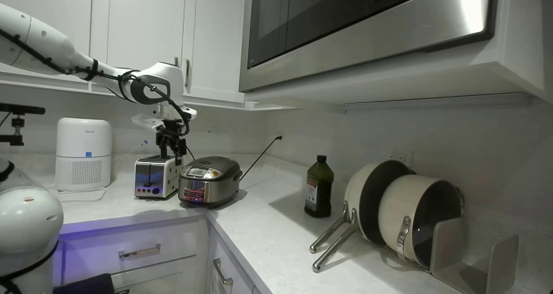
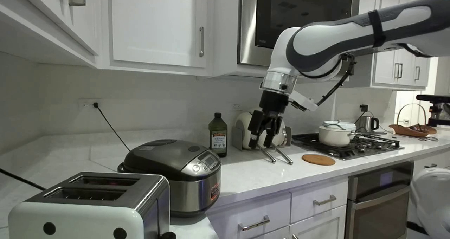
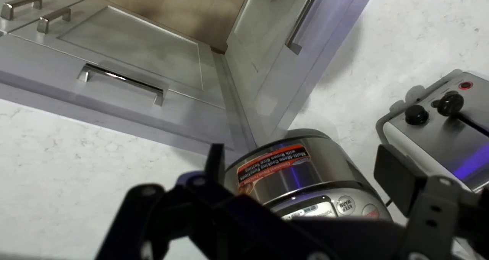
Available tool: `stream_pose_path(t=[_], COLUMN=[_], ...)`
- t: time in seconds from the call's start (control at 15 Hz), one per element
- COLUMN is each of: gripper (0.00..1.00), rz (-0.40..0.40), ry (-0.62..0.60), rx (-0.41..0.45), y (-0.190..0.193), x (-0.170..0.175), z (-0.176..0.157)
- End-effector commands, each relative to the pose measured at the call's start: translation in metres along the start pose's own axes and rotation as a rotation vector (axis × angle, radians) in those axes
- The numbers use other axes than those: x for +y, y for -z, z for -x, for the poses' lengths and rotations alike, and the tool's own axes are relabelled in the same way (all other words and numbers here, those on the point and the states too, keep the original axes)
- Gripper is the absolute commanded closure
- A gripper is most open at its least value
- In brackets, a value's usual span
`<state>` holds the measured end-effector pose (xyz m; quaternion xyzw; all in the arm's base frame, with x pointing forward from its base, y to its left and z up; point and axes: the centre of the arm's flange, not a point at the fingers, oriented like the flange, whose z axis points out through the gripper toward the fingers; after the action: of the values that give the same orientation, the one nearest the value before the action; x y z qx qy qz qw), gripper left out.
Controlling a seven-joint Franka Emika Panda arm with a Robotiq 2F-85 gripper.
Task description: Open the cooker, lift the lever on the toaster, and then close the cooker
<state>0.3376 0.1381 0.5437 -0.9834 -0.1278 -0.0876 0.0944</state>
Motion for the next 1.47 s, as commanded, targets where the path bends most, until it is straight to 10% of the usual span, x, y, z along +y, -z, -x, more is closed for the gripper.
stream_pose_path(t=[0.0,0.2,0.33,0.93,1.4], gripper=[0.0,0.0,0.28,0.97,1.0], rz=[0.024,0.054,0.076,0.132,0.111], ry=[0.078,0.136,0.165,0.21,0.217], rx=[0.01,0.036,0.068,0.152,0.178], y=[-0.005,-0.012,-0.015,-0.021,-0.059], x=[-0.035,-0.062,-0.072,-0.076,-0.087], z=[-0.034,-0.055,-0.071,-0.139,-0.177])
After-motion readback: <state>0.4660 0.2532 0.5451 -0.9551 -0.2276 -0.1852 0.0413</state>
